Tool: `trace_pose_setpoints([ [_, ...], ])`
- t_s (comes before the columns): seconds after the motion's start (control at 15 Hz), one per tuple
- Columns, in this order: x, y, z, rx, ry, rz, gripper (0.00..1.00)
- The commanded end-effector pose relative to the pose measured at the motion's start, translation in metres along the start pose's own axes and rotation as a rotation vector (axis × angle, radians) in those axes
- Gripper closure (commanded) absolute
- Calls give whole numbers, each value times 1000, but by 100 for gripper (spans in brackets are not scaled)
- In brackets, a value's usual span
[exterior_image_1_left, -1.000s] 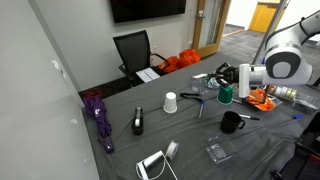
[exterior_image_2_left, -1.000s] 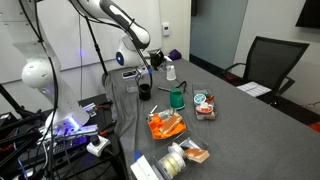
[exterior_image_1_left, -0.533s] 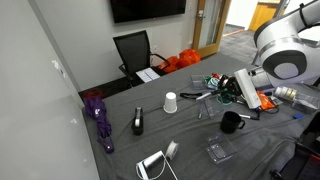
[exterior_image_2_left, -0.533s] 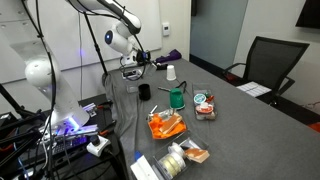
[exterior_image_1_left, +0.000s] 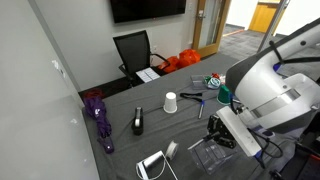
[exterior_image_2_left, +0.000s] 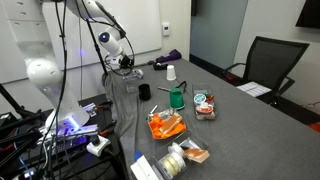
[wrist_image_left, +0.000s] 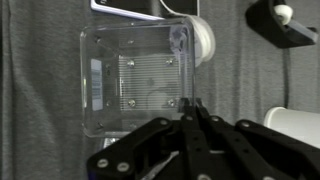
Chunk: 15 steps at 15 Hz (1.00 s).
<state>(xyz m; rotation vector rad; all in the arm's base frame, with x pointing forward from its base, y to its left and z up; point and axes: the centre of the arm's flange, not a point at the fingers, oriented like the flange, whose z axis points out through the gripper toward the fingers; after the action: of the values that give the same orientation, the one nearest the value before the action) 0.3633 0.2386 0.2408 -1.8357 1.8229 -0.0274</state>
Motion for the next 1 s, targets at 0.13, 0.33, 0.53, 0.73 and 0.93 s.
trace_pose_setpoints([
  [0.13,8,-38,-24,-217,-36,171,99],
  [0.33,12,-31,-12,-262,-61,242,99],
  [0.53,13,-37,-13,-273,-65,300,99],
  [0.73,11,-45,-28,-271,-37,336,99],
  [0.93,16,-37,-36,-302,-49,365,99],
])
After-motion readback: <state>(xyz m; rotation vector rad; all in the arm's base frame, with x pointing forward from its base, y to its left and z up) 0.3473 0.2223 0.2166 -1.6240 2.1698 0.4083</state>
